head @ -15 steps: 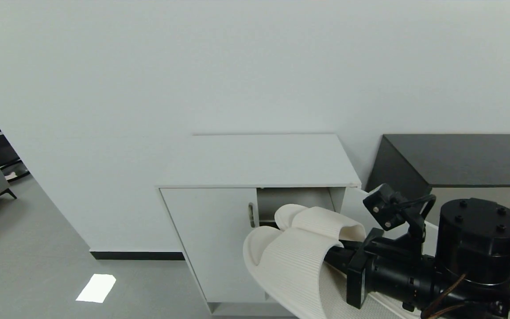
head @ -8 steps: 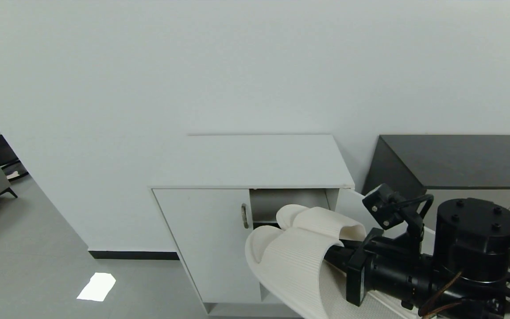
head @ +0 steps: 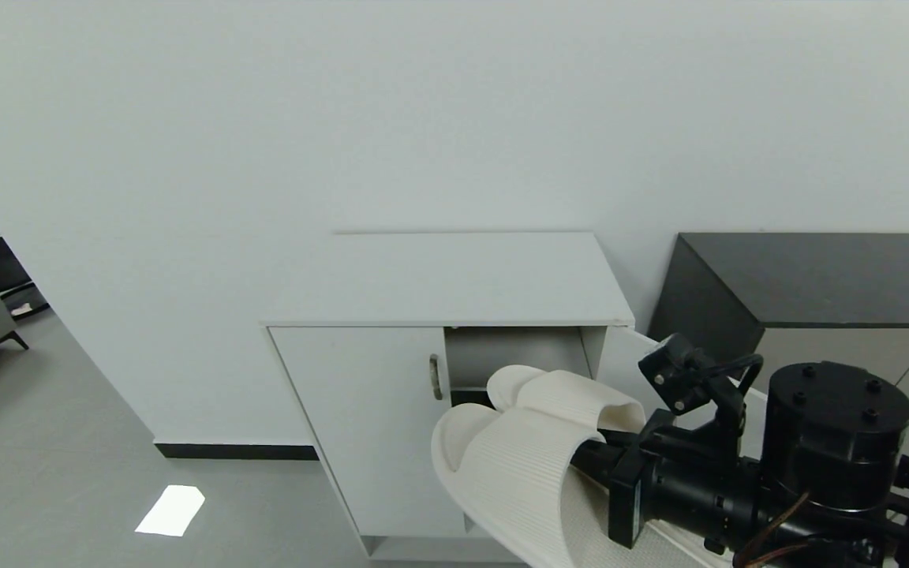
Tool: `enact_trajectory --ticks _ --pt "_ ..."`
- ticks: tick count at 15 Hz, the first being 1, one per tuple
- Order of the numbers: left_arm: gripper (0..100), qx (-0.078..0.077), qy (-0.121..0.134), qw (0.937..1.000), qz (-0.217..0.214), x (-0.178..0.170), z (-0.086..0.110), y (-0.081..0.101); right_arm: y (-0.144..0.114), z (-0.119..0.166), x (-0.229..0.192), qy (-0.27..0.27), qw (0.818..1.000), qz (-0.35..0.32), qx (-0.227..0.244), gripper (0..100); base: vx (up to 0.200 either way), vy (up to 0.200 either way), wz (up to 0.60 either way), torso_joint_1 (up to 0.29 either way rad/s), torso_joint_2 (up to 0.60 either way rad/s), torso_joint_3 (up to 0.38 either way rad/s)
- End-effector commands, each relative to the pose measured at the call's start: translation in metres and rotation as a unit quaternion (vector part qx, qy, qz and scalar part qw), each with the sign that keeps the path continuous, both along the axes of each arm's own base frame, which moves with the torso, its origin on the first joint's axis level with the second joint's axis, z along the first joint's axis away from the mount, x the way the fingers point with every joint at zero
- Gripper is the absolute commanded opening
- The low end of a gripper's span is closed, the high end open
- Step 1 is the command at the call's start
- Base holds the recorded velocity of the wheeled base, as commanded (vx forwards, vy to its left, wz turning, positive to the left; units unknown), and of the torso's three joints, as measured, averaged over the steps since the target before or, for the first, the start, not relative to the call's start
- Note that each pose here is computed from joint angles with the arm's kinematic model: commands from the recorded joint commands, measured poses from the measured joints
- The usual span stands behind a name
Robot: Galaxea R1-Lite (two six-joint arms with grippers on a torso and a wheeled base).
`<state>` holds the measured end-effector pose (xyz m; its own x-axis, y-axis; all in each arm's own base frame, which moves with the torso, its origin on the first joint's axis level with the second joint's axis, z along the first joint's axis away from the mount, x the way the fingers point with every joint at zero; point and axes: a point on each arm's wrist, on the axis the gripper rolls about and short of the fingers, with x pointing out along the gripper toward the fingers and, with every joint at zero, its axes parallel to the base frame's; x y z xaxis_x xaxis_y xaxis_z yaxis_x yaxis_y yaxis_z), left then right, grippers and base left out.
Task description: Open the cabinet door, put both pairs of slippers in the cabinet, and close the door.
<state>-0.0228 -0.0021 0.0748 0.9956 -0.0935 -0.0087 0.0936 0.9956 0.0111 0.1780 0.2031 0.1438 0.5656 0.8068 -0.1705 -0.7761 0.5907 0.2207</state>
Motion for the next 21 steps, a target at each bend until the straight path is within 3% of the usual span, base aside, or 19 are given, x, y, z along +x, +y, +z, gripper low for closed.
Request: enact_trajectory --ticks 1,21 --pt "0 0.000 0.000 1.0000 0.000 0.0000 -0.0001 0.0000 0.0016 -0.0029 0.0002 0.002 1.000 0.002 -0.003 0 0.000 0.000 0.00 -0.198 0.40 0.207" --pt "0 0.000 -0.001 1.0000 0.000 0.0000 0.0001 0.0000 0.0005 -0.0051 -0.0030 -0.001 1.000 0.012 -0.001 0 0.000 0.000 0.00 -0.225 0.51 0.286"
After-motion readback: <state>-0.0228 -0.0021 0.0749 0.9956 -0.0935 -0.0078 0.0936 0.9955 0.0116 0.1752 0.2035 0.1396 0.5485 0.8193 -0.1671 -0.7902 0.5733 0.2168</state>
